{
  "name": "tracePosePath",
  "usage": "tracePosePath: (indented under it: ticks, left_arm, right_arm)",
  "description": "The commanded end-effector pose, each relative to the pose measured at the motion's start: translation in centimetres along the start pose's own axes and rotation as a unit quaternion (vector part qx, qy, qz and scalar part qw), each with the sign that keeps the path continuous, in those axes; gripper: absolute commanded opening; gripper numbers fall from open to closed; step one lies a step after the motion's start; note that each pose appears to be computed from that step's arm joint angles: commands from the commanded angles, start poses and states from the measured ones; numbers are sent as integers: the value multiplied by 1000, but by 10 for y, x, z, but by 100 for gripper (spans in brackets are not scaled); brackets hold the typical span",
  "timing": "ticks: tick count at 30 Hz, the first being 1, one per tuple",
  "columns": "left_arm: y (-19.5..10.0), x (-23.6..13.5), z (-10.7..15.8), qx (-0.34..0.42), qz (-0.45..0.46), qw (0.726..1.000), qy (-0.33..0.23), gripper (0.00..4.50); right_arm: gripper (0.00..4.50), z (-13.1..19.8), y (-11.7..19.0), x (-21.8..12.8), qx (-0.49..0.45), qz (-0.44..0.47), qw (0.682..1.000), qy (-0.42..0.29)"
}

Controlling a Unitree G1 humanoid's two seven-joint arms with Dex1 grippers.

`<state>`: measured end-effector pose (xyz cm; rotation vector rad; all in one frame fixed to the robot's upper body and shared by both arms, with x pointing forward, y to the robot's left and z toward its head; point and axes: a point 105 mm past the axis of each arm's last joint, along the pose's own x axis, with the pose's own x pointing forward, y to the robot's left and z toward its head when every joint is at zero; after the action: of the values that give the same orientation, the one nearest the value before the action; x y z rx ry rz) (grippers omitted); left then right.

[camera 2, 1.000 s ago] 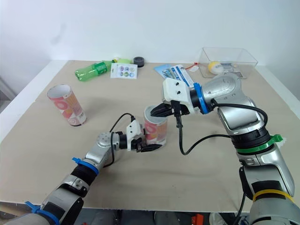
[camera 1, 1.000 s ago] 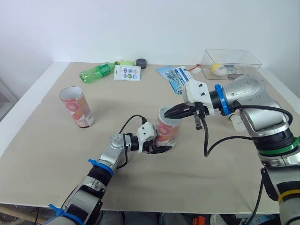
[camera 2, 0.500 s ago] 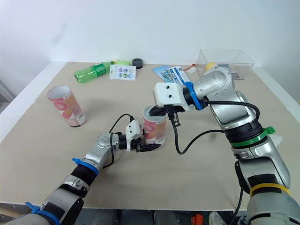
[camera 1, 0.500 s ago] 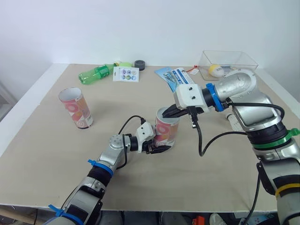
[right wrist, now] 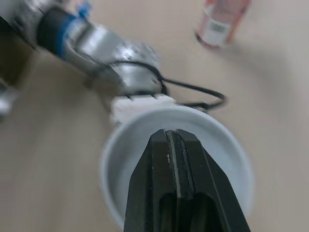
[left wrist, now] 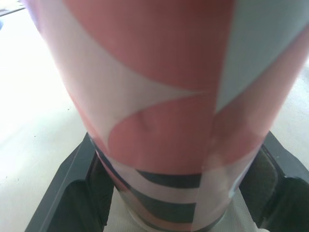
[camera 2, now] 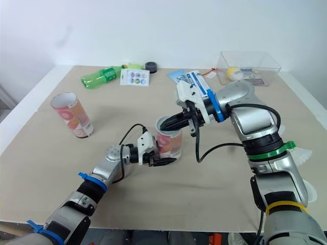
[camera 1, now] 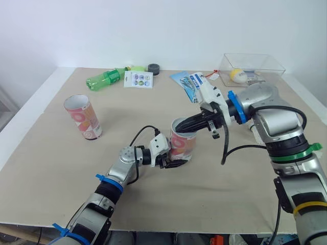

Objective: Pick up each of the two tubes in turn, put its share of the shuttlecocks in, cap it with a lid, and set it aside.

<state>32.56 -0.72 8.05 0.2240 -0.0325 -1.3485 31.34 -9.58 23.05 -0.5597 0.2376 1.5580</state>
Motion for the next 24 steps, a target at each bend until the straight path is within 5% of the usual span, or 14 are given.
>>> tracePosePath:
  ticks: [1, 13, 17, 20, 24]
  left_arm:
    - [-1, -8, -23, -20, 5, 999, 45, 304]
    - [0, -9, -20, -13, -3, 999, 45, 304]
    - [0, -8, -16, -8, -1, 999, 37, 304]
    - [0, -7, -12, -9, 1, 1000, 27, 304]
    - [1, -7, -8, -4, 6, 1000, 18, 434]
  right_arm:
    - [10, 6, 7, -23, 1, -7, 1000, -28]
    - [10, 15, -7, -115, 4, -253, 947, -197]
    - [120, -5, 11, -98, 28, -269, 939, -213]
    - [258, -25, 25, -77, 54, -272, 936, -215]
    - [408, -60, 37, -54, 86, -285, 935, -194]
